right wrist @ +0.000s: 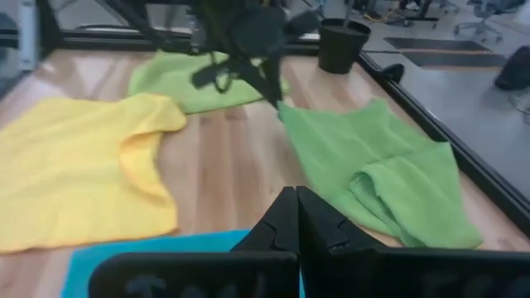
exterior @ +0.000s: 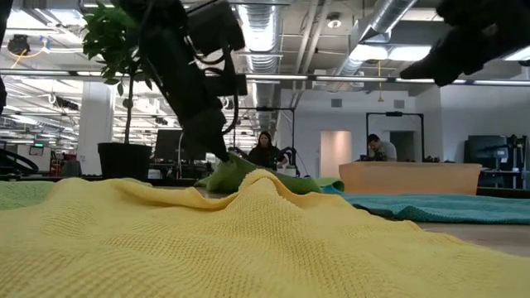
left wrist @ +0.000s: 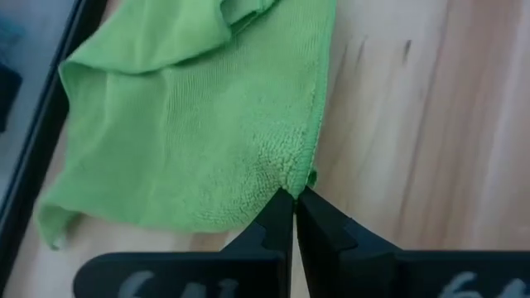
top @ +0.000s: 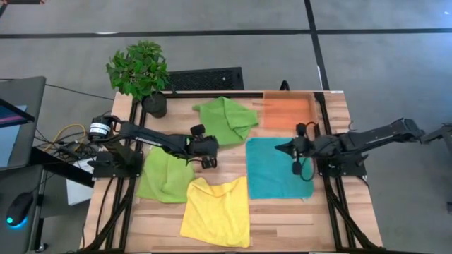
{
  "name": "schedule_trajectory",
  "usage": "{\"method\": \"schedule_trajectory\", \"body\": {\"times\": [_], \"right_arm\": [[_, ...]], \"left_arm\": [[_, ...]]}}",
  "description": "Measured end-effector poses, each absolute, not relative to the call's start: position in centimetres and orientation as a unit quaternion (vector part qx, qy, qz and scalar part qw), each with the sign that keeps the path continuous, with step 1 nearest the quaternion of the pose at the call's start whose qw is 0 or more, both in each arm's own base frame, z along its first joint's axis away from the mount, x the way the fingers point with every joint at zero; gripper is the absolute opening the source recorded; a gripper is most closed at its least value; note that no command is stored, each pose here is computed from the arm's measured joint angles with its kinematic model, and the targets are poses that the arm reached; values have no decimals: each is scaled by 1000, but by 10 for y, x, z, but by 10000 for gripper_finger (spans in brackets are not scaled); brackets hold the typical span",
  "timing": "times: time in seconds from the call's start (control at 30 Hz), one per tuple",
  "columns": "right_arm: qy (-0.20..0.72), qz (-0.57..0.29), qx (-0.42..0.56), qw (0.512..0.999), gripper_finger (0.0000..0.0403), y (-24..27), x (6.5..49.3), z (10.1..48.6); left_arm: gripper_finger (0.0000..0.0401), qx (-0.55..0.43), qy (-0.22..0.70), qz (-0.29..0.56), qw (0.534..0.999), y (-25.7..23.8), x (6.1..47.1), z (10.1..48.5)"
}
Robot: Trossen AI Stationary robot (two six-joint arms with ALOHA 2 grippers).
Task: Fold microfiber towels
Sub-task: Fold the green microfiber towel
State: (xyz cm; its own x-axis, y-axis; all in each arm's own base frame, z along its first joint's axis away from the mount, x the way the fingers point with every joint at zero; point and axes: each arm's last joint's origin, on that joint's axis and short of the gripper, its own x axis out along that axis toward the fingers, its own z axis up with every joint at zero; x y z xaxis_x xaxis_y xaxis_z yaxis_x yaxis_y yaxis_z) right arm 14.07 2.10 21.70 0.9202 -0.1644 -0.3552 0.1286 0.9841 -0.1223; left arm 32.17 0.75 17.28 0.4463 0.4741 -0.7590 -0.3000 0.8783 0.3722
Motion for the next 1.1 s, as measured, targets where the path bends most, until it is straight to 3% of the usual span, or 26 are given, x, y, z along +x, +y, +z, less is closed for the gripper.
{"method": "schedule_trajectory", "body": {"times": [0.27,0.5,0.77,1.1], "right_arm": [[232,-130,-50,963,63,7,165,200],[273,-136,-125,944,97,-3,186,183],[248,-111,-201,941,104,-4,217,166],[278,-75,-206,935,103,-7,257,140]], "left_arm": [[0,104,454,216,858,0,334,196],[0,122,450,221,857,-5,340,214],[0,126,441,226,859,-8,343,221],[0,121,426,229,867,-8,348,230]]}}
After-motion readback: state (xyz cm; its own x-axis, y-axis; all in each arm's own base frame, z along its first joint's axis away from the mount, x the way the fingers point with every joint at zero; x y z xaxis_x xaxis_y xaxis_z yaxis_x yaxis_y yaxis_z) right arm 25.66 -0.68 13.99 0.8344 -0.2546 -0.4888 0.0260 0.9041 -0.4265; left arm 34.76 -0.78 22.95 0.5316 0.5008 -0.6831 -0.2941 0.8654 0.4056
